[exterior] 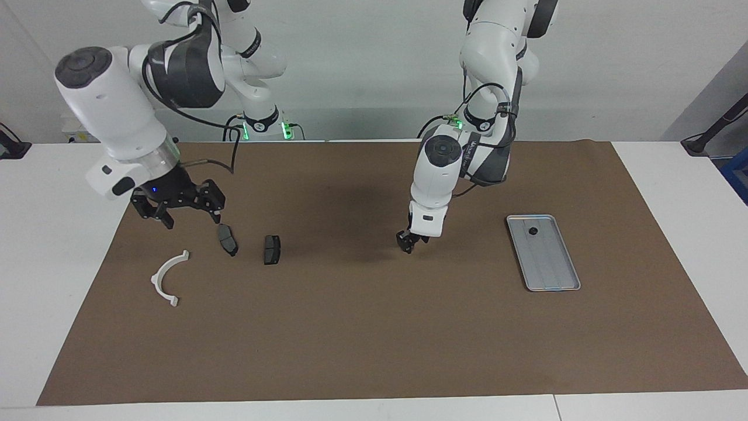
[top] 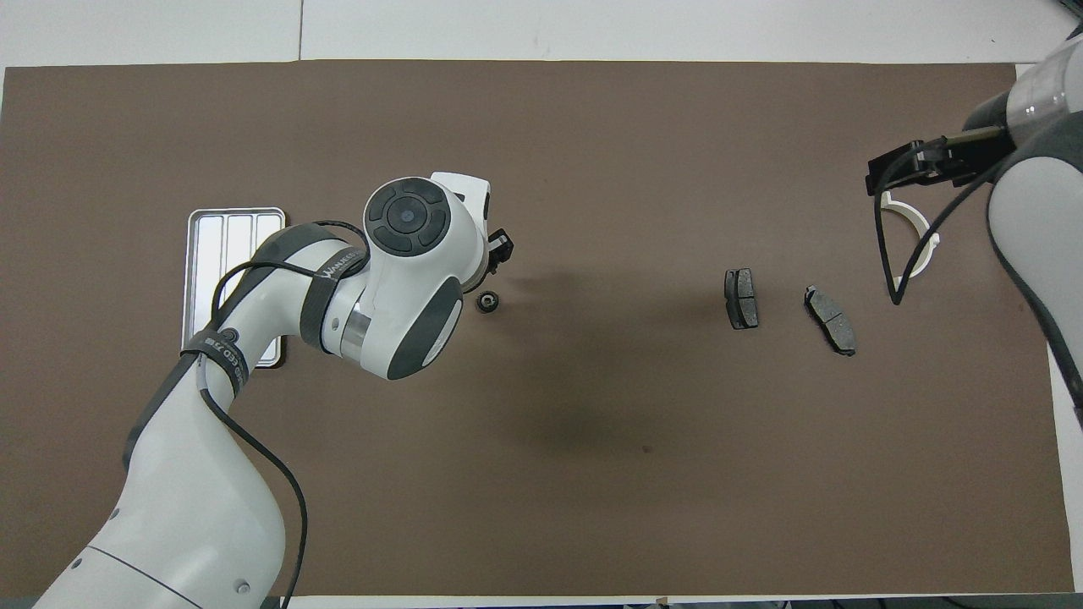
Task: Pick bearing gear from pile to tray
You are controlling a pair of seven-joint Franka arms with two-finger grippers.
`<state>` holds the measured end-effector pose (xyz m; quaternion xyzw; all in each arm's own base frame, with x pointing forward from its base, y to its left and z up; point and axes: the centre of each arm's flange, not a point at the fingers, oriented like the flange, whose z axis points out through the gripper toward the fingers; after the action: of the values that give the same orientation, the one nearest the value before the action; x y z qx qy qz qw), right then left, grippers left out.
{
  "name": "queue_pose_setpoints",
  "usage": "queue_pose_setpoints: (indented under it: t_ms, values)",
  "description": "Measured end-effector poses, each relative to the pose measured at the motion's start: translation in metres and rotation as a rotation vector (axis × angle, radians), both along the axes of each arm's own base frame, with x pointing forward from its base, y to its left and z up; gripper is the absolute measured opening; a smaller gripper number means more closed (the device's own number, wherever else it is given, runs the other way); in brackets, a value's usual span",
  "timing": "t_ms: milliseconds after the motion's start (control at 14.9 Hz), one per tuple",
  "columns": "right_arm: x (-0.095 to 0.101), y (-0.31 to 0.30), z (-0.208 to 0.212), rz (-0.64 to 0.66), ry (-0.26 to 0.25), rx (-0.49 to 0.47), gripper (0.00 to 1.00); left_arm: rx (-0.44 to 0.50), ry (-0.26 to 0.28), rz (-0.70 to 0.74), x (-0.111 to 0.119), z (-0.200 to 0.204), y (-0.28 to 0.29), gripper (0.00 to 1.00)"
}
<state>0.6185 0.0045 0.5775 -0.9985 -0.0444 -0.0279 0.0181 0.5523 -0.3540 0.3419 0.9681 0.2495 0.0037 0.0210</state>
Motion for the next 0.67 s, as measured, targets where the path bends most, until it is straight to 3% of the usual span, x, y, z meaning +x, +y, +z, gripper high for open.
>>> queue_pose_setpoints:
  t_ms: [336,672]
  values:
    - [-0.056,-0.004,0.056,0.014,0.007,-0.002,1.00,0.022,0.033,-0.040,-0.018,-0.022,-0.019,0.60]
    - [-0.067,-0.006,0.059,-0.016,0.025,-0.003,1.00,0.033,0.046,-0.044,-0.025,-0.034,-0.017,0.60]
